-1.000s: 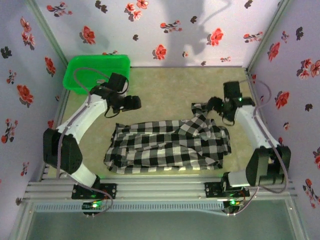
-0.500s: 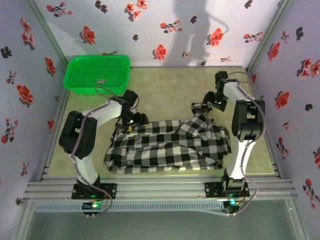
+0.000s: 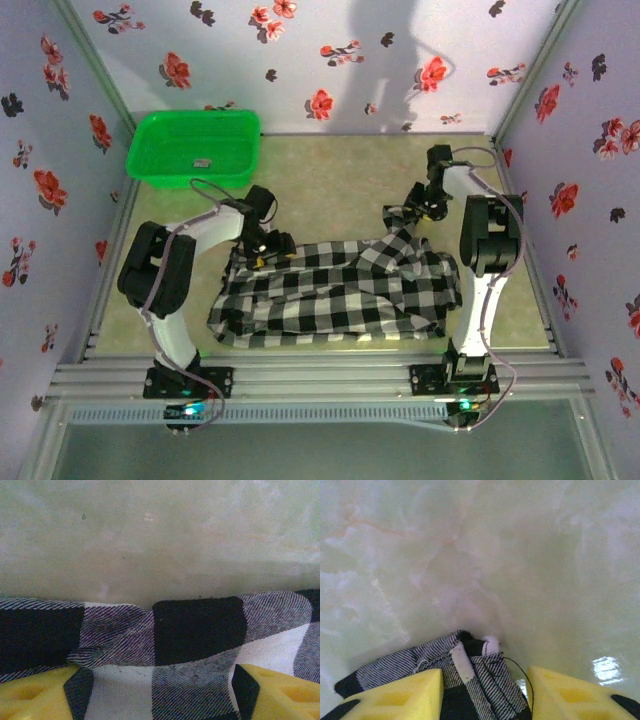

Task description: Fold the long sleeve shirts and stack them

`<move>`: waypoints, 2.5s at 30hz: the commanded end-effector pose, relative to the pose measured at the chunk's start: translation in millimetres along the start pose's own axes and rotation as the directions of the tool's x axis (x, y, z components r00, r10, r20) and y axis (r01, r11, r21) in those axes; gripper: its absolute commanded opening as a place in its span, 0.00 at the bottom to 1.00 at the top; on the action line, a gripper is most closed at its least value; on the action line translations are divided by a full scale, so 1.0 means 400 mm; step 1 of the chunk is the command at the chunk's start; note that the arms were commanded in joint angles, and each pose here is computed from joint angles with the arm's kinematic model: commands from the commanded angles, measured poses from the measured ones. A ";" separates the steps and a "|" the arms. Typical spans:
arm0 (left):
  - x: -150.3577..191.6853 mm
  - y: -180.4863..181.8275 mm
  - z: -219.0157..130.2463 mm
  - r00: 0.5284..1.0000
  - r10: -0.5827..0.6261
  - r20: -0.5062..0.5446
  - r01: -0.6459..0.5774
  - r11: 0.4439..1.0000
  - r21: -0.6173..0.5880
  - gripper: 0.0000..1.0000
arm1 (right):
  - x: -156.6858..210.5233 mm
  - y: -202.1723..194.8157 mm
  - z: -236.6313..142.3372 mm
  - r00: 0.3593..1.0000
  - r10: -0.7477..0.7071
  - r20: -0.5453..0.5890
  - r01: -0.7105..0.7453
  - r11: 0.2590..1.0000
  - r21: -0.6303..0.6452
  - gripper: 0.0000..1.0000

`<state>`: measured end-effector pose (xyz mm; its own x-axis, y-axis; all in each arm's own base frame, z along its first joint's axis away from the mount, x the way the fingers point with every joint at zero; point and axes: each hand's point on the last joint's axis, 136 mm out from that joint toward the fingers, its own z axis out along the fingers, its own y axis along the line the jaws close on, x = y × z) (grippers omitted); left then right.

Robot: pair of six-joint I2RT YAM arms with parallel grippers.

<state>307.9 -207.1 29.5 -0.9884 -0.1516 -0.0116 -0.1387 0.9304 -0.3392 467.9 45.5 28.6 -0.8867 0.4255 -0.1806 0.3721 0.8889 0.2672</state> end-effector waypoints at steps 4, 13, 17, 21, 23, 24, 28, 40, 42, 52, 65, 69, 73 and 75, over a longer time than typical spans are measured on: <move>0.015 0.013 0.022 1.000 0.024 -0.017 -0.024 1.000 -0.017 0.75 | -0.042 0.028 -0.007 0.998 0.048 0.039 -0.046 0.997 -0.057 0.19; 0.001 0.006 0.028 0.999 0.038 -0.018 -0.038 0.999 -0.020 0.75 | -0.120 0.070 -0.149 0.989 0.046 0.141 -0.031 0.994 -0.109 0.14; -0.005 0.001 0.032 0.999 0.044 -0.018 -0.044 0.999 -0.019 0.75 | -0.137 0.106 -0.183 0.988 0.039 0.146 -0.015 0.987 -0.161 0.16; -0.008 -0.003 0.033 0.999 0.050 -0.019 -0.050 0.999 -0.015 0.75 | -0.133 0.102 -0.175 0.990 0.057 0.128 -0.037 0.987 -0.154 0.18; -0.007 -0.003 0.034 0.998 0.052 -0.021 -0.052 0.999 -0.013 0.75 | -0.125 0.096 -0.165 0.991 0.067 0.118 -0.048 0.987 -0.151 0.18; -0.006 -0.002 0.034 0.998 0.052 -0.022 -0.053 0.999 -0.012 0.75 | -0.120 0.094 -0.161 0.991 0.072 0.113 -0.055 0.987 -0.150 0.18; -0.003 0.000 0.036 0.998 0.056 -0.024 -0.057 0.998 -0.013 0.75 | -0.094 0.076 -0.133 0.991 0.103 0.081 -0.091 0.986 -0.137 0.15; 0.008 0.013 0.045 0.998 0.049 -0.030 -0.050 0.999 -0.017 0.75 | 0.023 0.004 -0.141 0.988 0.146 0.049 -0.141 0.986 -0.094 0.15; 0.008 0.014 0.048 0.998 0.050 -0.031 -0.051 0.999 -0.017 0.75 | 0.039 -0.010 -0.131 0.986 0.161 0.040 -0.157 0.984 -0.085 0.17; 0.011 0.014 0.052 0.998 0.058 -0.039 -0.059 0.998 -0.013 0.75 | 0.006 0.034 -0.116 0.969 0.243 0.037 -0.232 0.956 -0.182 0.42; 0.014 0.014 0.054 0.998 0.060 -0.036 -0.060 0.998 -0.007 0.75 | 0.006 0.081 -0.133 0.961 0.277 0.006 -0.266 0.929 -0.258 0.02; 0.012 0.011 0.052 0.998 0.060 -0.033 -0.060 0.998 -0.004 0.75 | -0.025 0.117 -0.188 0.956 0.293 0.035 -0.265 0.906 -0.330 0.00; 0.011 0.012 0.054 0.998 0.054 -0.031 -0.054 0.999 -0.003 0.75 | -0.068 0.191 -0.278 0.942 0.330 0.055 -0.265 0.836 -0.481 0.00; 0.014 0.014 0.057 0.998 0.051 -0.033 -0.052 0.999 -0.004 0.75 | -0.076 0.226 -0.317 0.941 0.335 0.052 -0.253 0.796 -0.550 0.00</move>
<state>313.7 -212.2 27.4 -0.9926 -0.1178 -0.0288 -0.1000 0.9295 -0.3551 474.0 75.6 111.5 -0.7164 0.6916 -0.0918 0.4924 0.5945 0.6358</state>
